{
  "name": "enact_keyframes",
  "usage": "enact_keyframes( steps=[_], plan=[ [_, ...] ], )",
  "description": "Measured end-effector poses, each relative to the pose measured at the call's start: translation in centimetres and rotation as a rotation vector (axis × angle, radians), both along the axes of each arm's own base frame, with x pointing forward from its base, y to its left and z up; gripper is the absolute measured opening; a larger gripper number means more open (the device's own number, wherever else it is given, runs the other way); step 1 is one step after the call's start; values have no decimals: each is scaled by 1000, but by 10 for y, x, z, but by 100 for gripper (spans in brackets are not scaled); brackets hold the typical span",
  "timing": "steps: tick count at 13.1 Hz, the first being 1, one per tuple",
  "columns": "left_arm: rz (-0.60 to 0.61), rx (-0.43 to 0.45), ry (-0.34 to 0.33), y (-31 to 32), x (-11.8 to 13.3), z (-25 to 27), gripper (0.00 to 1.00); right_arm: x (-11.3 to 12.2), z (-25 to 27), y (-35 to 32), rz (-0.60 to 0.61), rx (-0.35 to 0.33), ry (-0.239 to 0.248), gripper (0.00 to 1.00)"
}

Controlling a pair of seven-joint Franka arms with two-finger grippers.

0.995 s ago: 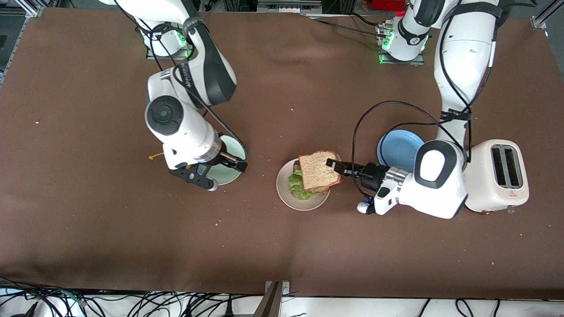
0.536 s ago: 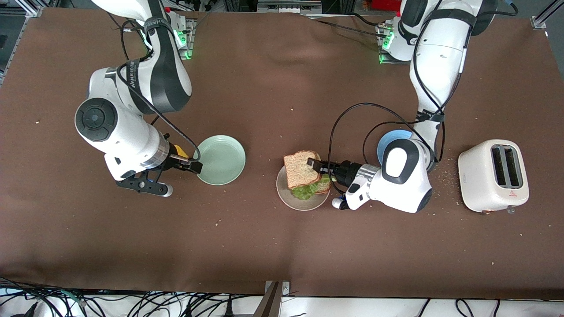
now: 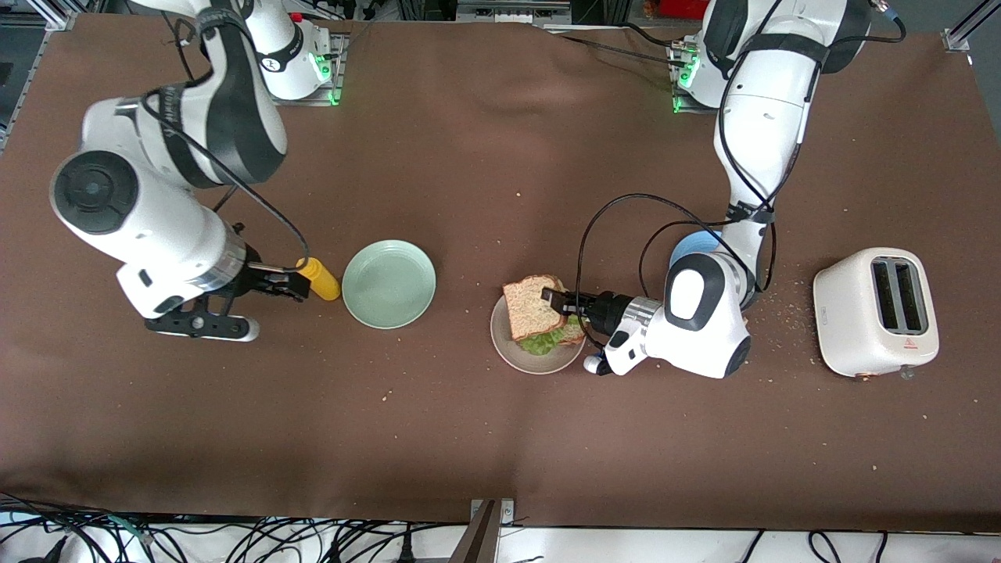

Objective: Make sandwich in beige plate with both arms
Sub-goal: 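Lay the bread slice on the lettuce while the right gripper withdraws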

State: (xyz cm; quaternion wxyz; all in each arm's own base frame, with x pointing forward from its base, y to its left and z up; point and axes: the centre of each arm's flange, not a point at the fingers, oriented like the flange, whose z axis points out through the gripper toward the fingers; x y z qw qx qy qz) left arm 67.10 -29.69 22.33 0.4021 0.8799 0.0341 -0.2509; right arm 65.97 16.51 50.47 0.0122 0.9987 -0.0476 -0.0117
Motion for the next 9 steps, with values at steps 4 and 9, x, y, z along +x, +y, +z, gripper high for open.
enact_keyframes(
  steps=[4, 9],
  plan=[
    [-34, 76, -21, 8, 0, -5, 65, -17, 46, -74, -52, 67, -12, 100],
    [-13, 280, -52, 42, 15, 23, 100, -66, 53, -111, 32, -15, -7, 100]
  ],
)
